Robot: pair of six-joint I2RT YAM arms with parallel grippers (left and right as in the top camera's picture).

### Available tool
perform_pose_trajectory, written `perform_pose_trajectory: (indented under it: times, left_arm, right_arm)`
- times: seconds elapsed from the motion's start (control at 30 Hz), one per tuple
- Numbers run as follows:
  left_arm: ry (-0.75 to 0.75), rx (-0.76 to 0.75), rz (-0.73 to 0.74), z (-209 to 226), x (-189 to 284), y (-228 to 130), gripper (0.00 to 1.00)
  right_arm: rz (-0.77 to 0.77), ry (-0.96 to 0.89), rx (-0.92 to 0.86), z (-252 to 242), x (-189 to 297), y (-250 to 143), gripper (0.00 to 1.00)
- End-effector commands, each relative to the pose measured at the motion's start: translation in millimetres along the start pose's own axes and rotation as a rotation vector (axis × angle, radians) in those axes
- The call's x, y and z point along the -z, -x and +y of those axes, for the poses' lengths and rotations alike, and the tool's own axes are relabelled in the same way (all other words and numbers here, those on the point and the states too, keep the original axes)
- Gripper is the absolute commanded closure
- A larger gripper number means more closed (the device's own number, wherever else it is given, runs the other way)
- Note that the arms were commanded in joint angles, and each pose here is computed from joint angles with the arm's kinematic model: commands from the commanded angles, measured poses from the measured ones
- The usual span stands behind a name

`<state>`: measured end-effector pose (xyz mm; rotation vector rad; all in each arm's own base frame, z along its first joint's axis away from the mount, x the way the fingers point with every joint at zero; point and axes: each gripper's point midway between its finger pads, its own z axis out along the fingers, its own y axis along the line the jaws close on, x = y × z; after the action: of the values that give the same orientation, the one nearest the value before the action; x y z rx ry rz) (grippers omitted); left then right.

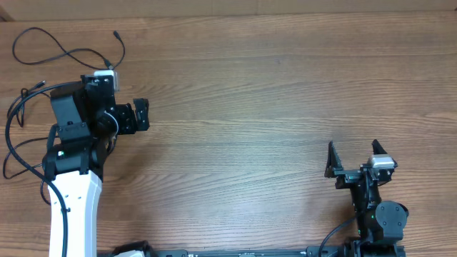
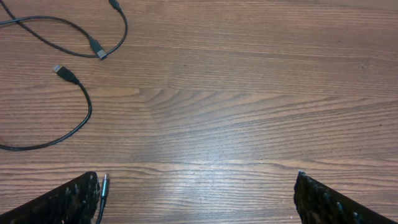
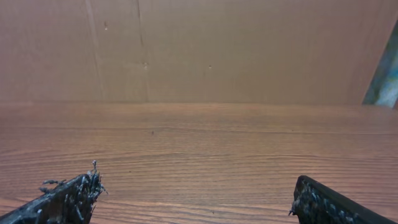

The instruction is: Untangle cables

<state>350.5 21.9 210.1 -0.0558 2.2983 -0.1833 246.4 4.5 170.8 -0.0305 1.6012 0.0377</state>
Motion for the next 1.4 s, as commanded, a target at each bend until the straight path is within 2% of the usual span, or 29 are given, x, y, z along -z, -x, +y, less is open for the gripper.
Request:
perform_pose_trajectory:
  times: [0.0,0.97,1.13,1.37]
  left_arm:
    - [-0.010,-0.019,-0.017,-3.2,2.5,8.5,0.00]
    - [-0.010,-0.019,-0.018,-3.2,2.5,8.6,0.00]
    - [0.182,-0.072,-0.003,30.0,4.2,7.3,0.00]
    - [0.189,-0.070,0.011,32.3,0.5,4.7,0.00]
  right_arm:
    - [-0.009,-0.010,0.010,-1.7,0.1,-0.7,0.00]
    - [-0.009,-0.010,0.010,-1.8,0.0,-0.5,0.00]
    - [-0.009,-0.010,0.010,-1.8,0.0,-0.5,0.00]
    - [-0.009,-0.010,0.010,-1.7,0.0,-0.5,0.00]
